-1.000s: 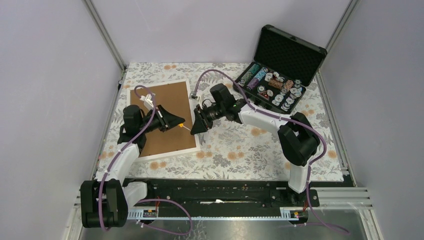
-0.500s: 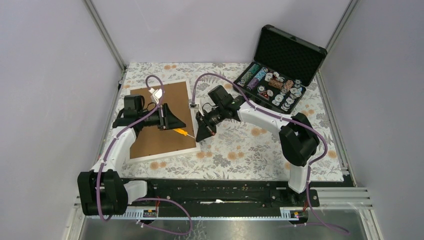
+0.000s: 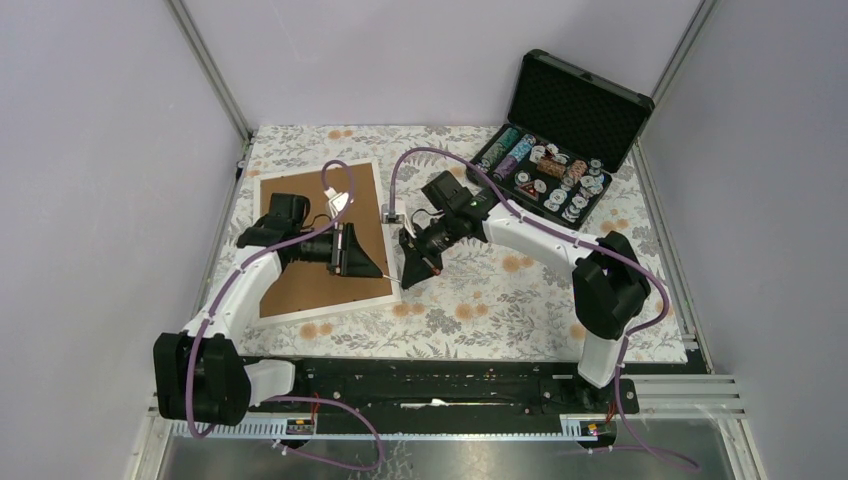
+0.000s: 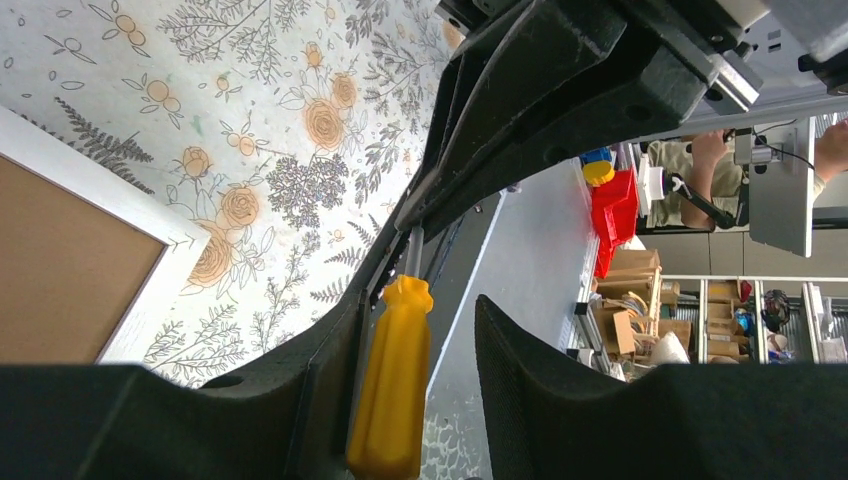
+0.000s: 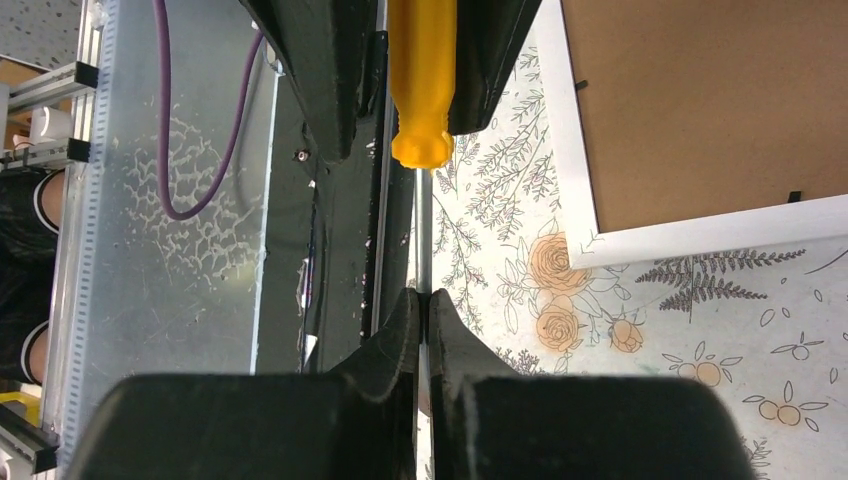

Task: Take the photo out of the frame
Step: Adjust the screwdriver.

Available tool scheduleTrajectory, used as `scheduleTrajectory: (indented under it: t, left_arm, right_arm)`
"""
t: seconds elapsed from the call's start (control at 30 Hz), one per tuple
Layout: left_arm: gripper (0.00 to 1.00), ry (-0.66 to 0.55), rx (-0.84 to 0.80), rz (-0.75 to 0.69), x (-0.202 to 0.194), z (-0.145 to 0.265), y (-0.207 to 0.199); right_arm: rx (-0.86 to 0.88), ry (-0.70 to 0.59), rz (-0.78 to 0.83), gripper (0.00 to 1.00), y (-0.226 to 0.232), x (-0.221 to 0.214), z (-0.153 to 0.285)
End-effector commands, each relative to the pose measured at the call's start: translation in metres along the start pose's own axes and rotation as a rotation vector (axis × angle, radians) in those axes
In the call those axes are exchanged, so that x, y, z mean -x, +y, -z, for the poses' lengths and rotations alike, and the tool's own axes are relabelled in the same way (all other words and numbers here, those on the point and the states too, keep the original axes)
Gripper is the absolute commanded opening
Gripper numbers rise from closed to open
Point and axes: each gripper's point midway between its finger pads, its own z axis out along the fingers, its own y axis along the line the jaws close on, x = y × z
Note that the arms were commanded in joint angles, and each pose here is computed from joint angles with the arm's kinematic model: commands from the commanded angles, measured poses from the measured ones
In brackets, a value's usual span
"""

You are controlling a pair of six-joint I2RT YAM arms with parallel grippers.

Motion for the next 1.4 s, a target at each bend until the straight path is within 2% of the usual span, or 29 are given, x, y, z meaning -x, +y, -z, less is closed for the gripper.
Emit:
scheduleTrajectory:
  t: [0.0, 0.2, 0.5, 0.53, 0.63, 0.7, 0.77, 0.8, 0.87, 0.9, 0.97, 1.1, 1.23, 1.37]
  left_arm:
    - [0.45, 0.006, -0.045, -0.042, 0.005, 0.0, -0.012]
    - [0.32, 0.02, -0.065, -0.02, 0.001, -0.002, -0.011]
    - [0.31, 0.037, -0.086, -0.007, -0.002, -0.005, -0.012]
    - [0.28, 0.04, -0.091, -0.003, -0.003, -0.006, -0.012]
    - [0.08, 0.044, -0.085, 0.01, -0.004, -0.007, -0.009]
    - [0.0, 0.043, -0.085, 0.017, -0.004, -0.007, -0.007]
    - [0.0, 0.014, -0.079, 0.035, -0.001, -0.006, -0.003]
    - [0.0, -0.009, -0.072, 0.043, 0.002, -0.004, 0.0]
    - [0.0, -0.077, -0.022, 0.075, 0.01, 0.003, 0.01]
    - [0.0, -0.114, 0.008, 0.086, 0.015, 0.007, 0.018]
    - [0.0, -0.176, 0.079, 0.125, 0.024, 0.018, 0.036]
    - [0.0, -0.281, 0.191, 0.229, 0.036, 0.044, 0.073]
    - [0.0, -0.373, 0.261, 0.305, 0.046, 0.071, 0.105]
    - [0.0, -0.393, 0.348, 0.307, 0.05, 0.078, 0.124]
  right_arm:
    - [-0.016, -0.014, 0.077, 0.0, 0.012, 0.011, 0.012]
    - [-0.019, 0.008, 0.109, 0.0, 0.014, 0.01, 0.012]
    - [-0.015, 0.036, 0.144, 0.0, 0.017, 0.009, 0.009]
    - [-0.016, 0.036, 0.146, 0.0, 0.017, 0.01, 0.009]
    - [-0.018, 0.03, 0.15, 0.0, 0.017, 0.015, 0.009]
    - [-0.032, 0.028, 0.147, 0.0, 0.014, 0.018, 0.009]
    - [-0.055, 0.029, 0.127, 0.12, 0.008, 0.021, 0.009]
    - [-0.069, 0.026, 0.111, 0.26, 0.004, 0.024, 0.01]
    - [-0.102, 0.01, 0.067, 0.65, -0.006, 0.03, 0.013]
    - [-0.113, -0.016, 0.042, 0.76, -0.012, 0.035, 0.018]
    - [-0.134, -0.098, -0.014, 0.92, -0.027, 0.047, 0.032]
    - [-0.202, -0.222, -0.168, 0.96, -0.061, 0.051, 0.051]
    - [-0.236, -0.248, -0.339, 0.94, -0.084, 0.029, 0.034]
    - [-0.248, -0.259, -0.455, 0.9, -0.107, 0.015, 0.018]
